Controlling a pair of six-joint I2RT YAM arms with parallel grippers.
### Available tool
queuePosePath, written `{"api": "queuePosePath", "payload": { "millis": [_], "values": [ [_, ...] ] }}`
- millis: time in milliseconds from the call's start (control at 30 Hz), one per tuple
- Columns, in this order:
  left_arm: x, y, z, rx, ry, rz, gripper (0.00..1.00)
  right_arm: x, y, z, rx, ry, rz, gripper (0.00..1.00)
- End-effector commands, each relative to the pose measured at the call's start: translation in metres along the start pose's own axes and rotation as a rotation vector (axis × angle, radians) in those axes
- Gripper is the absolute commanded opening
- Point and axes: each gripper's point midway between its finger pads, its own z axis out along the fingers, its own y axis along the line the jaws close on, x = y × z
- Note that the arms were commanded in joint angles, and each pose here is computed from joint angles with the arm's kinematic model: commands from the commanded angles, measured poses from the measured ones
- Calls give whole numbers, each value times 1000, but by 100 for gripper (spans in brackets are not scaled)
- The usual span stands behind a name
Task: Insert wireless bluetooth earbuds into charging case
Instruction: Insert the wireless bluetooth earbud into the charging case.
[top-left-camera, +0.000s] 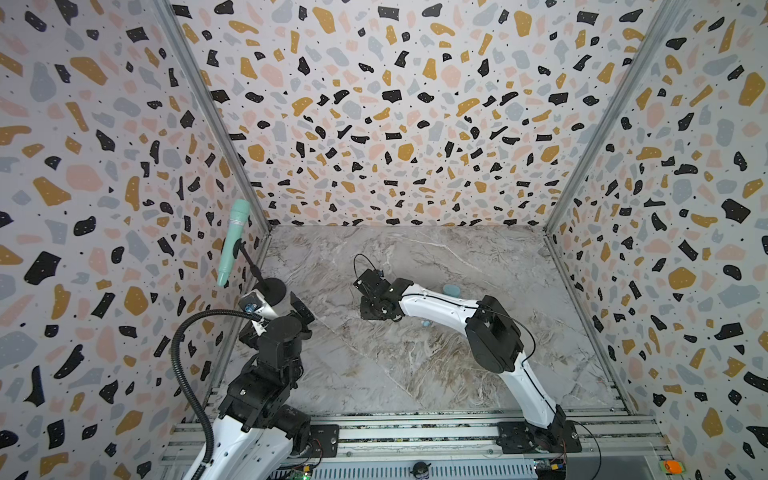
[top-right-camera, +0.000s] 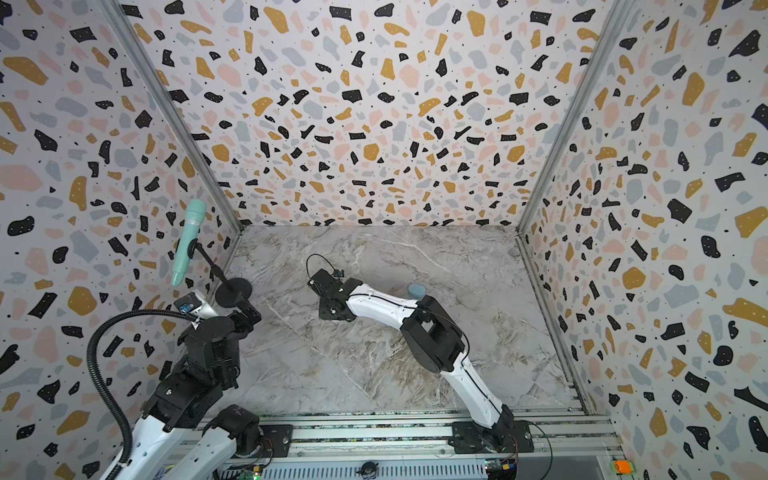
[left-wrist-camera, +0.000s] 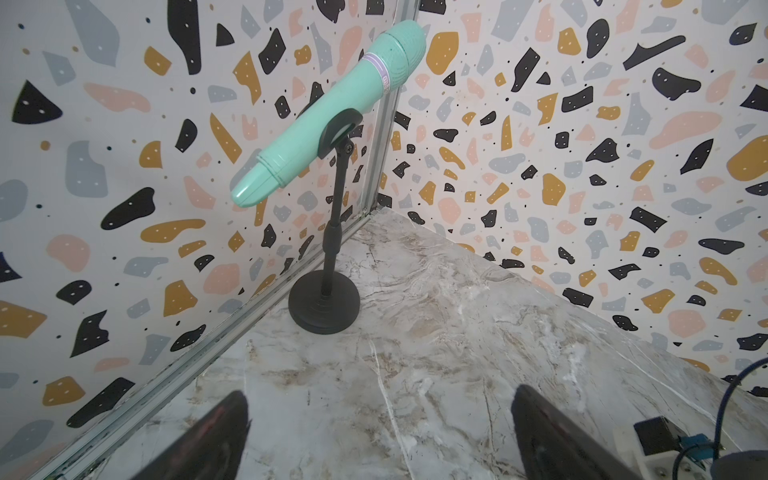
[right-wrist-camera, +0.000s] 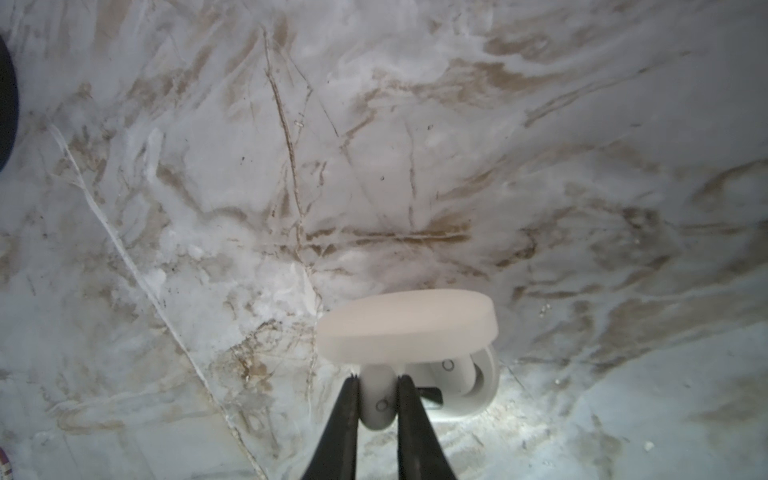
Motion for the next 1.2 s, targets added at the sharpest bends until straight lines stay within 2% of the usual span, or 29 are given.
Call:
{"api": "queuePosePath", "payload": {
  "millis": [0, 800, 1167],
  "values": [
    [-2, 0, 0, 4, -16, -11, 100, -2, 1, -3, 21, -8, -23, 17],
    [-2, 0, 0, 5, -17, -12, 100, -2, -5, 8, 73, -9, -50, 17],
    [-2, 0, 1, 5, -14, -9, 100, 1, 1, 6, 53, 5, -48, 24]
  ]
}}
